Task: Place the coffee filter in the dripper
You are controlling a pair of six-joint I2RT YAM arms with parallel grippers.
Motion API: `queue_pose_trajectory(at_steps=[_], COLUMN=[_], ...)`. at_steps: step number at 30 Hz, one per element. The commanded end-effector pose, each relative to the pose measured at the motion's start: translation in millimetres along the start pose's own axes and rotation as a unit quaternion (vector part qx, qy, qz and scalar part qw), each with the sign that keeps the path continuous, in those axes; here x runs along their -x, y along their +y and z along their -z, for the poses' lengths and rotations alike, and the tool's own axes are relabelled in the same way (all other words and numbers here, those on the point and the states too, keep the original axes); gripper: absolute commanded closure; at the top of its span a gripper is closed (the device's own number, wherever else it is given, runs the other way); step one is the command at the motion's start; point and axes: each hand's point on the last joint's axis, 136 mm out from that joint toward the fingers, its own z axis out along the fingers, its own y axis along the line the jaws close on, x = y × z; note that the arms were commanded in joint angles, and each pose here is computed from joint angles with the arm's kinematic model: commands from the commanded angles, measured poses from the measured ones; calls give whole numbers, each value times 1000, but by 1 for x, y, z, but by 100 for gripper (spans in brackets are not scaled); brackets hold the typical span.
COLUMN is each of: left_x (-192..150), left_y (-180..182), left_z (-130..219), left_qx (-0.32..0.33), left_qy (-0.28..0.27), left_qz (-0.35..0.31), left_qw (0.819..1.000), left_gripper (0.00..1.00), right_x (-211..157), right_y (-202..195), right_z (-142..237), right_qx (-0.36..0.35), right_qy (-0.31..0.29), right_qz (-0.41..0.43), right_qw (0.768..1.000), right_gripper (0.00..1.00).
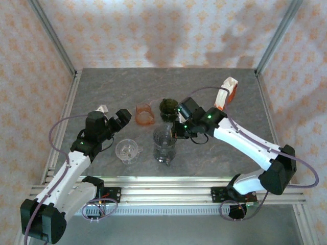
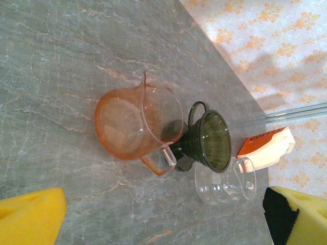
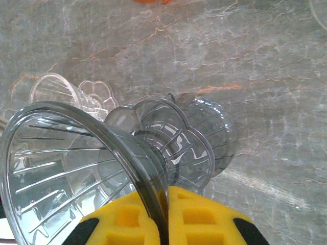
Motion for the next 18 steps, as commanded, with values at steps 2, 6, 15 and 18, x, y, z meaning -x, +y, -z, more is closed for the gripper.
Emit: queue_pose_trajectory(at_steps=[2, 6, 15, 18], left_x=[-2, -2, -2, -3], left_y=[1, 0, 1, 1], left_z=[2, 2, 1, 1], left_qx=[0, -1, -1, 0], left_qy=[3, 1, 2, 3], left_qz=[-4, -3, -2, -2], left_qw=[1000, 1000, 1000, 1000], left_gripper=[0, 0, 0, 0], right_x=[3, 0, -6, -6], right_y=[8, 1, -11, -11], right_z=[-2, -6, -15, -16], right_qx=[19, 2, -18, -15], right_qy=[-9, -6, 2, 3], right_qz=[-3, -3, -7, -7], right_qw=[1000, 1000, 1000, 1000], right_gripper=[100, 100, 100, 100])
